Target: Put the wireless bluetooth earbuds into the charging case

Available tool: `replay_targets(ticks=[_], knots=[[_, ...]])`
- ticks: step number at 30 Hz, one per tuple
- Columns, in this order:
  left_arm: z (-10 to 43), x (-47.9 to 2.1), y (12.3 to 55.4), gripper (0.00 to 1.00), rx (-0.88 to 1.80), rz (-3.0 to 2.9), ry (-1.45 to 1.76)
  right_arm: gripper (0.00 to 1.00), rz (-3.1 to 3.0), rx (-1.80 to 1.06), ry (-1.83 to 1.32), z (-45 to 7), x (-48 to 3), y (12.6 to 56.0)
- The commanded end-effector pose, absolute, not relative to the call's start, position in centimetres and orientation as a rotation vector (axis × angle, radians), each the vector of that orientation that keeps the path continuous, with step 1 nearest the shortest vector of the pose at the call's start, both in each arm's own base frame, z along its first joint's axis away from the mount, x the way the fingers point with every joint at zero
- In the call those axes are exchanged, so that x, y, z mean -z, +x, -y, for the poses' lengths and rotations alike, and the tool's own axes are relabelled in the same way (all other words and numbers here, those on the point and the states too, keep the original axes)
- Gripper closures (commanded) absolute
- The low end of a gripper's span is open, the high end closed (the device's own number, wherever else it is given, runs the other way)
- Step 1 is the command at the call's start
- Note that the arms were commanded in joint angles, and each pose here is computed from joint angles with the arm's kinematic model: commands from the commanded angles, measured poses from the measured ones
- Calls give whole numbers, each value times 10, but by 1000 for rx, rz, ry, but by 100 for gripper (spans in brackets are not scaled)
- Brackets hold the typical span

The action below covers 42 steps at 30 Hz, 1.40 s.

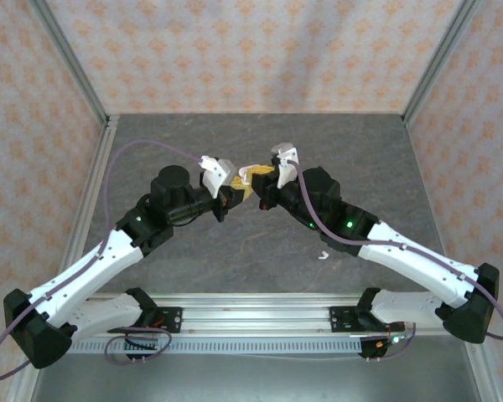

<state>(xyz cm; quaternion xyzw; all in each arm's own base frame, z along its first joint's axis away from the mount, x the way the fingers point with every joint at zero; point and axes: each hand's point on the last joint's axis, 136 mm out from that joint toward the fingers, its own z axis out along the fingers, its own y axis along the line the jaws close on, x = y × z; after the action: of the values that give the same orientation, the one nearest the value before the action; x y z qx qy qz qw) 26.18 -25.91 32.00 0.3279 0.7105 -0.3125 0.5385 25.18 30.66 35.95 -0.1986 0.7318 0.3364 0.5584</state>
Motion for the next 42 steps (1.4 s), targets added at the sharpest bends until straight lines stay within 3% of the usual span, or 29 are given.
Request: replay_targets(ticks=[1, 19, 28, 42], knots=[[262, -351, 260, 100, 757, -1601, 761, 92, -1678, -835, -518, -314, -365, 244], [260, -353, 260, 100, 750, -1600, 757, 89, -1724, -865, -646, -322, -348, 225], [260, -352, 260, 100, 750, -1605, 757, 69, -1725, -872, -607, -316, -355, 225], [259, -339, 259, 100, 741, -1630, 767, 56, -1778, -910, -412, -290, -392, 226]])
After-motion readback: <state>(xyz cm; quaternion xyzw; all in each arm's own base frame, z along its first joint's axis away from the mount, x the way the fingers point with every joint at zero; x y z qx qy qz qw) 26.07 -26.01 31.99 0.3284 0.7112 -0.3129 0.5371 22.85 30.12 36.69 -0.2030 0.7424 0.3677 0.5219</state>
